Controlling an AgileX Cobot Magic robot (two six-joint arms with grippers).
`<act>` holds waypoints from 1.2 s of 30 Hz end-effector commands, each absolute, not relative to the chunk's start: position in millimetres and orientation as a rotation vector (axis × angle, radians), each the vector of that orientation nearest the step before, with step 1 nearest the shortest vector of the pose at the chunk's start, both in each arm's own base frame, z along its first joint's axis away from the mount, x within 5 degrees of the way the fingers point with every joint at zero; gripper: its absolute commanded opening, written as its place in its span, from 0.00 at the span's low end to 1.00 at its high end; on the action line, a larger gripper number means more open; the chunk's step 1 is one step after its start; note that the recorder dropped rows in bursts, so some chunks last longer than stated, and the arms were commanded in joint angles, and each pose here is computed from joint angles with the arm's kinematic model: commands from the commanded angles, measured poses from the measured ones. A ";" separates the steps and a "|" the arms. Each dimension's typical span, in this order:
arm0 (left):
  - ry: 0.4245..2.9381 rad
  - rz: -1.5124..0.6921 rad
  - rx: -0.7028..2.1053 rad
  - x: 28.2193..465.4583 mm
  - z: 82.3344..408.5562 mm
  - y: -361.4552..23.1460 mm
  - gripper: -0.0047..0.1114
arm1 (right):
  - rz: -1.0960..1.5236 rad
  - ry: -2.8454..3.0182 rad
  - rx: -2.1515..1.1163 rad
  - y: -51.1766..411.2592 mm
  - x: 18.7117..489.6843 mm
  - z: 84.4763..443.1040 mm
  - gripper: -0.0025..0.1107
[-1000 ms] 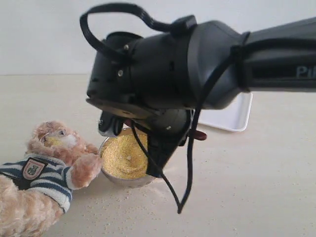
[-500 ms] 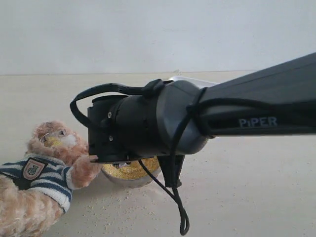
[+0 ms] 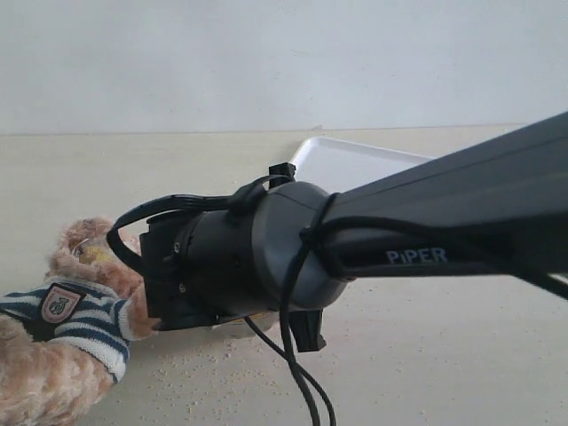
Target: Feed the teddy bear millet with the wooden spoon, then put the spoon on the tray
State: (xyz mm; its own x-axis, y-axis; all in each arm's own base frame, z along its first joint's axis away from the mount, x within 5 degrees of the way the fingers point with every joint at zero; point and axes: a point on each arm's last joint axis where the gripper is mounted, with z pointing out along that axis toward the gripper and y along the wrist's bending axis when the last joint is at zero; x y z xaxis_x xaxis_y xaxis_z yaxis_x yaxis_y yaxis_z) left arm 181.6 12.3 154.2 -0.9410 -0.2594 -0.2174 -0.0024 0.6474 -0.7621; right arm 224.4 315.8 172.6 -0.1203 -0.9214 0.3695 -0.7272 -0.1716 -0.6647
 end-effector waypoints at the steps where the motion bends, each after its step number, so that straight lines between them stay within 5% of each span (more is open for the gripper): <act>1: 2.538 -1.204 -0.207 182.4 157.6 11.8 0.08 | -1.153 1.831 -1.957 318.9 216.6 172.4 0.03; 36: 2.538 -1.204 -0.207 182.4 157.6 11.8 0.08 | -0.846 2.069 -1.934 337.0 200.4 181.1 0.03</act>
